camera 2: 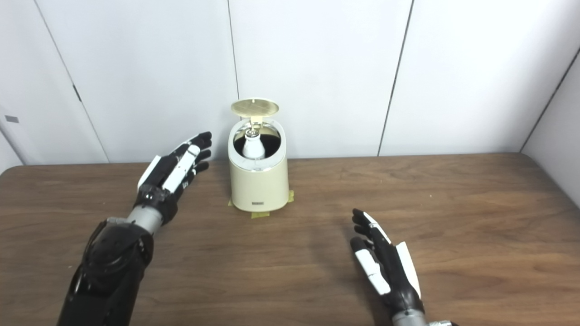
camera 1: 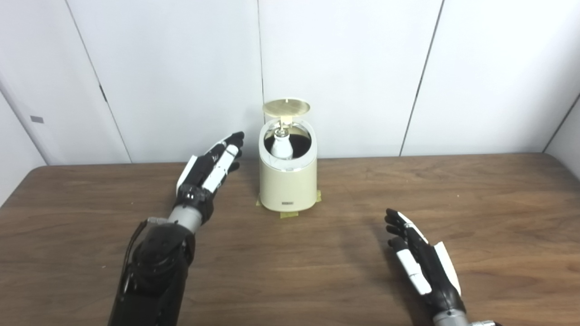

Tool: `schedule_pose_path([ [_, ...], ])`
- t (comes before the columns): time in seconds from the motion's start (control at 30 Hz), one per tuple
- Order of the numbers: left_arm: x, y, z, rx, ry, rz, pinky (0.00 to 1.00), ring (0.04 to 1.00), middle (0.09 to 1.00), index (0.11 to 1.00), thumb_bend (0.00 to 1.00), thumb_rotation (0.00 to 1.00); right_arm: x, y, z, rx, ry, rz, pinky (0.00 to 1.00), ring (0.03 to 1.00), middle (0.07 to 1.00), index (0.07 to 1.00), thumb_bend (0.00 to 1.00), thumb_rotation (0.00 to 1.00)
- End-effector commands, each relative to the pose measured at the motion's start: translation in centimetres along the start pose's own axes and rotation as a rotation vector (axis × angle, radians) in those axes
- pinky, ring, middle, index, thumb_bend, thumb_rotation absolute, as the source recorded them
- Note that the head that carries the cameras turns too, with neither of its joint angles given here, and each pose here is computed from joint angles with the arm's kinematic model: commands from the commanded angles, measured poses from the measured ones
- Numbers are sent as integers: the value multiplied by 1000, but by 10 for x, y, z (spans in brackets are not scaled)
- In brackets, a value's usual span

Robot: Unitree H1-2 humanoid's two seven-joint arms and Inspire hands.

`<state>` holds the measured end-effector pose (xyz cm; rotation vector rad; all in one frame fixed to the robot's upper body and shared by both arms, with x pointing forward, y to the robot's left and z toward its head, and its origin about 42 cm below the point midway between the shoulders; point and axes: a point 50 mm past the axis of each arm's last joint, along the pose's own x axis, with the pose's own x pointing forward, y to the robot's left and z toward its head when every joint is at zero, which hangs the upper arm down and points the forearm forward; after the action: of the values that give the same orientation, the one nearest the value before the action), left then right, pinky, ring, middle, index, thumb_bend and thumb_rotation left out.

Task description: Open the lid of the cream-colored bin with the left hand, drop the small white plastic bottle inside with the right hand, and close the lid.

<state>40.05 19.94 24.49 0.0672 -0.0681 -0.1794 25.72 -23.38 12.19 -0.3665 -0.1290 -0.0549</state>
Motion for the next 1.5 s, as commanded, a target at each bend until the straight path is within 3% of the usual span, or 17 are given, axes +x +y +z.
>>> schedule_pose_path([
  [0.0,18,1,30,27,-74,-10,921,931,930,917,502,761,2,-1,7,12,-67,-35,769,851,864,865,568,1000],
  [0.37,62,-1,61,90,-87,-6,903,927,921,915,484,750,2,-2,1,3,-72,-32,754,840,851,855,559,1000],
  [0.8,76,3,75,175,-118,-1,903,930,930,917,486,733,1,-1,-5,-14,-77,-20,755,831,837,848,569,1000],
  [0.9,81,3,79,228,-127,0,897,929,932,913,510,740,1,0,-5,-16,-75,-19,753,829,832,842,572,1000],
  [1.07,92,1,89,437,-167,-9,866,919,921,885,493,780,0,2,-6,-27,-69,-7,744,823,826,847,582,1000],
  [1.17,96,-3,98,530,-163,-16,949,974,957,894,525,788,-2,6,-6,-37,-63,9,749,816,825,853,604,1000],
  [1.27,100,-6,102,560,-164,-23,973,985,964,897,524,787,-3,9,-4,-36,-62,15,750,811,821,851,604,1000],
  [1.47,109,-10,105,636,-164,-41,927,957,947,893,507,803,-4,13,-5,-43,-59,22,754,802,821,855,589,1000],
])
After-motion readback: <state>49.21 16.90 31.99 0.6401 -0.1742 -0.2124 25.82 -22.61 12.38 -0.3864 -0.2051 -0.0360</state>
